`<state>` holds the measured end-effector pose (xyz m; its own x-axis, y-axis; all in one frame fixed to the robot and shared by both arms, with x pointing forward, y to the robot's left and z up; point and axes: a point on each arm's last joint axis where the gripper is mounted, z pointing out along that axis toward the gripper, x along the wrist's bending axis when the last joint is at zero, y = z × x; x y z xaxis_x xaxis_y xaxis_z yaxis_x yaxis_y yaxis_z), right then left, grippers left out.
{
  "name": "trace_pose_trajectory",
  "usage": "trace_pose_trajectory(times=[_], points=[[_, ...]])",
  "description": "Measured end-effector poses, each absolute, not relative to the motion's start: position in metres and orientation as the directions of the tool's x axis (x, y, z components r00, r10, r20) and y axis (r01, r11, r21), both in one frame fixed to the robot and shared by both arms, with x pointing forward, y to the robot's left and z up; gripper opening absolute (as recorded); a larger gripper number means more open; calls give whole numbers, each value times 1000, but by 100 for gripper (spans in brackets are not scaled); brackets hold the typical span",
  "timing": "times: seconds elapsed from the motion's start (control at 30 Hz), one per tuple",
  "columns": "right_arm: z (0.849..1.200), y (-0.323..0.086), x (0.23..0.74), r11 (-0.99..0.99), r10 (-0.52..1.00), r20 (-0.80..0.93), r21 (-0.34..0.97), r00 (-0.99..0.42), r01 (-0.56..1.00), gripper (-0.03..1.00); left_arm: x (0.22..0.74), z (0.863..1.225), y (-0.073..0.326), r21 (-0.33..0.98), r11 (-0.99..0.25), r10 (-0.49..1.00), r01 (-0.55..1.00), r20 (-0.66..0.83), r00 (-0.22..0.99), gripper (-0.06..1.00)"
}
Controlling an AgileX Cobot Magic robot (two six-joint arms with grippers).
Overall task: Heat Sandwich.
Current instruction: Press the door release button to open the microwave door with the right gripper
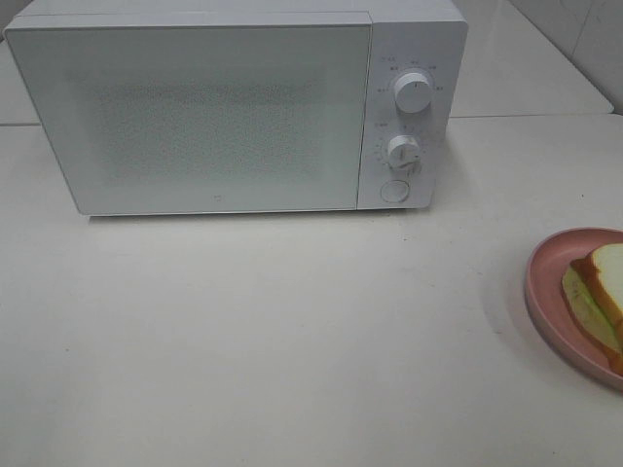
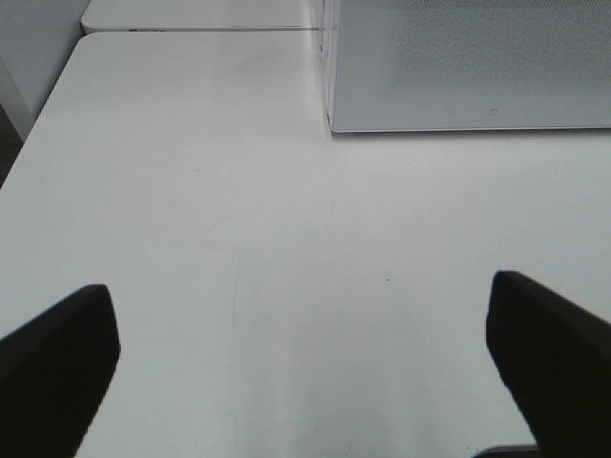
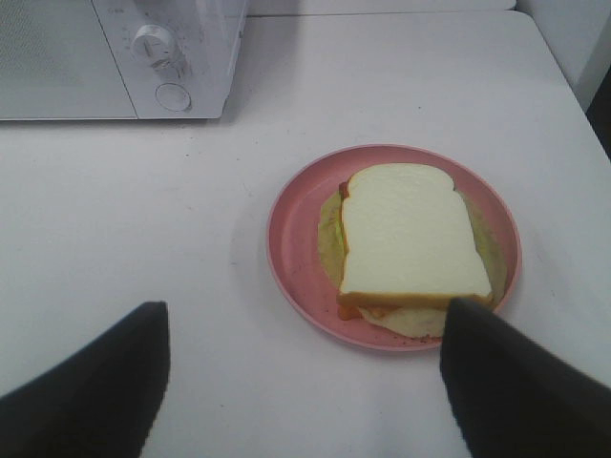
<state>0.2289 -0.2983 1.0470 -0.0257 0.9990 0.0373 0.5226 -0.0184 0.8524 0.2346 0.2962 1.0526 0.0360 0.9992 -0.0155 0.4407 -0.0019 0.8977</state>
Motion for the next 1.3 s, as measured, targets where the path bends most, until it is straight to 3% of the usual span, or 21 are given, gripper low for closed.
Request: trace_pose_trajectory(times=[0.73,1.3], points=[[1055,-298,227,-19,999,38,865,-27,502,76,235,1053,296,898,-2,999,441,-16,36,99],[1073,-296,276,-17,999,37,820,-22,573,76,235,1053,296,898,-2,999,441,-16,36,99]])
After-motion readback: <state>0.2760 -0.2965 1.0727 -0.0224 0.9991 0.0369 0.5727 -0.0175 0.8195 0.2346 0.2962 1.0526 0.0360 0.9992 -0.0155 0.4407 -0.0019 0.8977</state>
